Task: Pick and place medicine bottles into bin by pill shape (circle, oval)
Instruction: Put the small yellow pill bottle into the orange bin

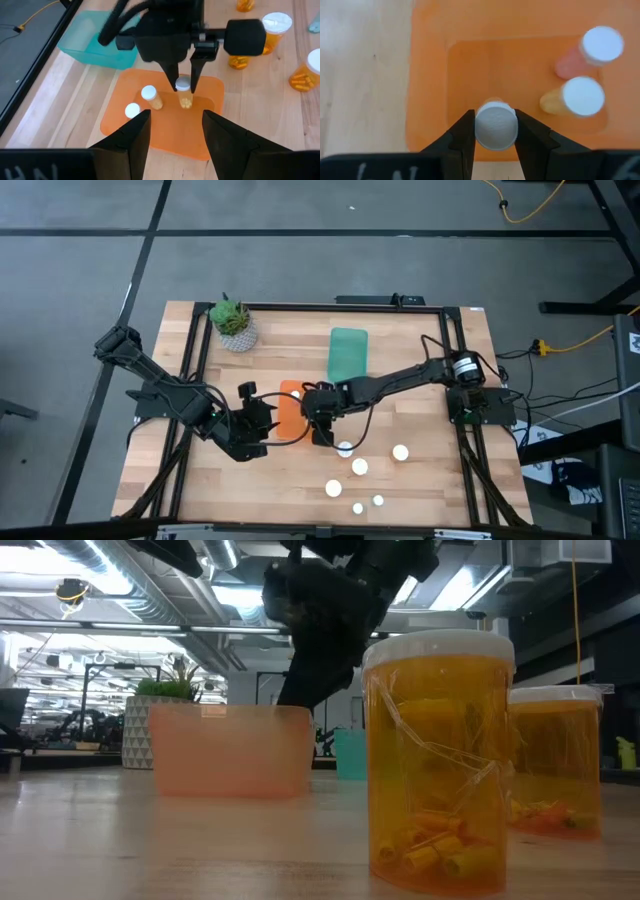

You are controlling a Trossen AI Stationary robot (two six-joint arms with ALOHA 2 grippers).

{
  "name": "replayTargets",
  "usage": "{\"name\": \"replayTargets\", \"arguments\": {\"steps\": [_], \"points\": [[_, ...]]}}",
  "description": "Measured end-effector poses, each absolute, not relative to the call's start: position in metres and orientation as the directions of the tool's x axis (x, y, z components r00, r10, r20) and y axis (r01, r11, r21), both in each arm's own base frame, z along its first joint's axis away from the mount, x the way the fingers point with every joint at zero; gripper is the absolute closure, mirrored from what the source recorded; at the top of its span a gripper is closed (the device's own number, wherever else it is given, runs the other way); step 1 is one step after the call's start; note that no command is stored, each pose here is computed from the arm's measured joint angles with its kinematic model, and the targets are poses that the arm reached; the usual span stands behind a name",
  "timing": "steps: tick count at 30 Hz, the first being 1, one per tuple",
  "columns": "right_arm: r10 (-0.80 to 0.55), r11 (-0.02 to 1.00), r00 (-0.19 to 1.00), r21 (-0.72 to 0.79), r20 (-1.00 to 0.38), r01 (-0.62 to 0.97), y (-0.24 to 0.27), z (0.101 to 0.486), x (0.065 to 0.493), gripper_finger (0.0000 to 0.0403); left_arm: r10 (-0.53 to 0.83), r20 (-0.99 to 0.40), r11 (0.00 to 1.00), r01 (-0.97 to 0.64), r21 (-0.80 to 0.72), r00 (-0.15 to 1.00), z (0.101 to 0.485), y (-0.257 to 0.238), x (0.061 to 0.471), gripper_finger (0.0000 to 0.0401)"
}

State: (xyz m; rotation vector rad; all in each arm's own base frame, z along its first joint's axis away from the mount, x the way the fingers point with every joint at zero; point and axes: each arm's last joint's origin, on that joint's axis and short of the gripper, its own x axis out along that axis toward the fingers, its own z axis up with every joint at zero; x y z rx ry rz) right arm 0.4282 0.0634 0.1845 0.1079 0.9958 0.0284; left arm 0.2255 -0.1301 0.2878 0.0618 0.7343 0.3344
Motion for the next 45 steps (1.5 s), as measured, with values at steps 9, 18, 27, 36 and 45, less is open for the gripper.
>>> {"name": "replayTargets", "arguments": {"steps": [9,18,27,36,45], "points": [[0.071,0.995,0.543,0.101,-0.837,0.025,0.064,0.173,0.433,0.0288,0.320,-0.646,0.946,-0.276,0.172,0.693,0.288,-0.130,0.226,0.0230],[0.072,0.994,0.545,0.105,-0.835,0.030,0.064,0.173,0.433,0.0288,0.320,-0.646,0.945,-0.276,0.173,0.692,0.288,-0.130,0.226,0.0230],[0.075,0.994,0.547,0.108,-0.833,0.029,0.064,0.173,0.433,0.0253,0.321,-0.647,0.945,-0.276,0.174,0.692,0.288,-0.130,0.226,0.0230],[0.075,0.994,0.547,0.109,-0.834,0.030,0.064,0.173,0.433,0.0243,0.321,-0.647,0.945,-0.276,0.174,0.692,0.288,-0.130,0.226,0.0230],[0.075,0.994,0.547,0.109,-0.834,0.030,0.064,0.173,0.433,0.0246,0.321,-0.647,0.945,-0.276,0.174,0.692,0.288,-0.130,0.225,0.0230]]}}
